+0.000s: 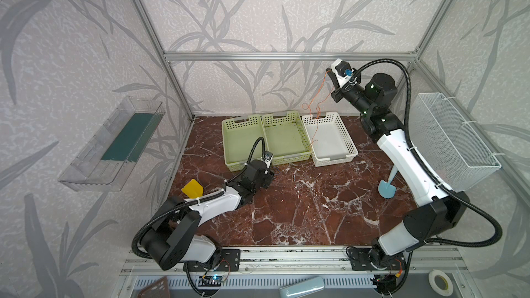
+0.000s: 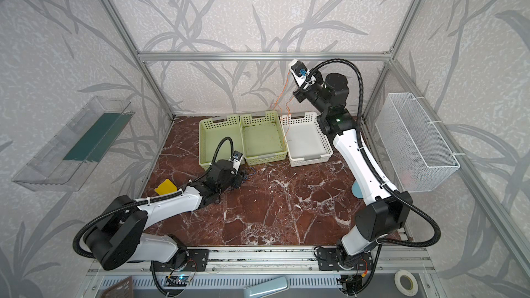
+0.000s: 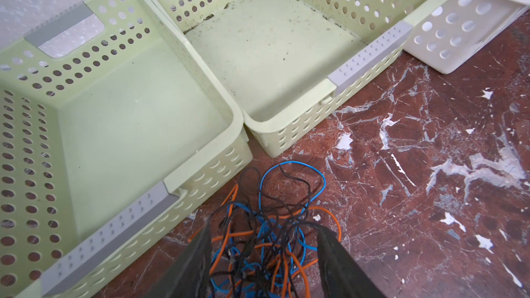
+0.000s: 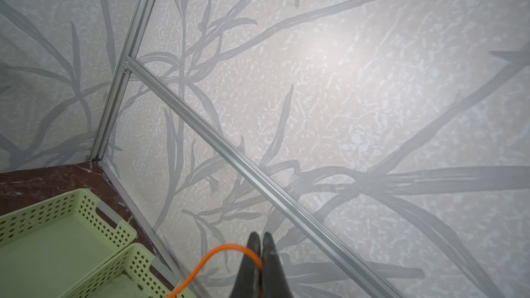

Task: Untangle and sort cables by color
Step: Place the cable in the container.

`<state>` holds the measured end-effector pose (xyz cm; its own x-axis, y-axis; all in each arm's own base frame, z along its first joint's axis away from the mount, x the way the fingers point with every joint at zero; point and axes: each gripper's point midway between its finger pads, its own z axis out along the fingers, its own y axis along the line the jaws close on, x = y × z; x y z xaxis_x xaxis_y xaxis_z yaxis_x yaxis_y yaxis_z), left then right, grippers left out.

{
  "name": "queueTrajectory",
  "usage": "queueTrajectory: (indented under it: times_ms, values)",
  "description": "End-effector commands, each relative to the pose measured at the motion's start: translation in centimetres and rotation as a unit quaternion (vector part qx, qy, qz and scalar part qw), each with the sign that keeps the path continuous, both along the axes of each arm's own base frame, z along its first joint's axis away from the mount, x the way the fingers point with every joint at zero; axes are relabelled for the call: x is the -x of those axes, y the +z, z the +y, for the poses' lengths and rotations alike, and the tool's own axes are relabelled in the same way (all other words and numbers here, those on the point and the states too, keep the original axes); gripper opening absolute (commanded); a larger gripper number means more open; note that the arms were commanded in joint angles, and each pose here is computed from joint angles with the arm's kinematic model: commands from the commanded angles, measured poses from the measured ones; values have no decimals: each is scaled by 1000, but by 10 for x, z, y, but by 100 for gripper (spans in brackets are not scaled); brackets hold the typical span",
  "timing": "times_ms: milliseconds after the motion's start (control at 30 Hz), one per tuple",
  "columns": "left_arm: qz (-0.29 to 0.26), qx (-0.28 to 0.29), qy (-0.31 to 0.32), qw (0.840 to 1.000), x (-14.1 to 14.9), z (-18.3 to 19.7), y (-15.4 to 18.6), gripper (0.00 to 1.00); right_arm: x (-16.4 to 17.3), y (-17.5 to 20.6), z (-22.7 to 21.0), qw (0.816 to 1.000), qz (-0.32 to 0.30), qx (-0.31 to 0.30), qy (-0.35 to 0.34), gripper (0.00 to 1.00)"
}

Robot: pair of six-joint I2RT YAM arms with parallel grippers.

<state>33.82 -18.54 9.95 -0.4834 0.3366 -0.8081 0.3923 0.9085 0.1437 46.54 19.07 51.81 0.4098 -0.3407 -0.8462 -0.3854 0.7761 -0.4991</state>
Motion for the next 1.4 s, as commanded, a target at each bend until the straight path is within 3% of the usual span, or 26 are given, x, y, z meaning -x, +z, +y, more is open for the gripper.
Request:
queueTrajectory:
  times_ms: [0, 100, 333, 667, 967, 1367]
  values:
    - [-4, -12, 30, 999, -5, 10, 3, 59, -24, 8, -15, 998, -24, 10, -54, 0]
    - [-9, -10, 41, 999, -6, 13, 4, 59, -29, 10, -11, 996, -46, 36, -74, 0]
    - [-17, 0, 31, 999, -5, 10, 7, 59, -49, -24, 21, 987, -47, 111, -108, 0]
    - [-11, 6, 26, 1000, -3, 7, 6, 59, -77, -69, 6, 981, -36, 86, -171, 0]
    - [-6, 11, 22, 1000, -2, 5, 5, 59, -101, -96, -27, 959, -42, 78, -270, 0]
    - [4, 17, 13, 1000, -3, -1, 0, 59, -109, -167, -67, 958, 36, 60, -279, 0]
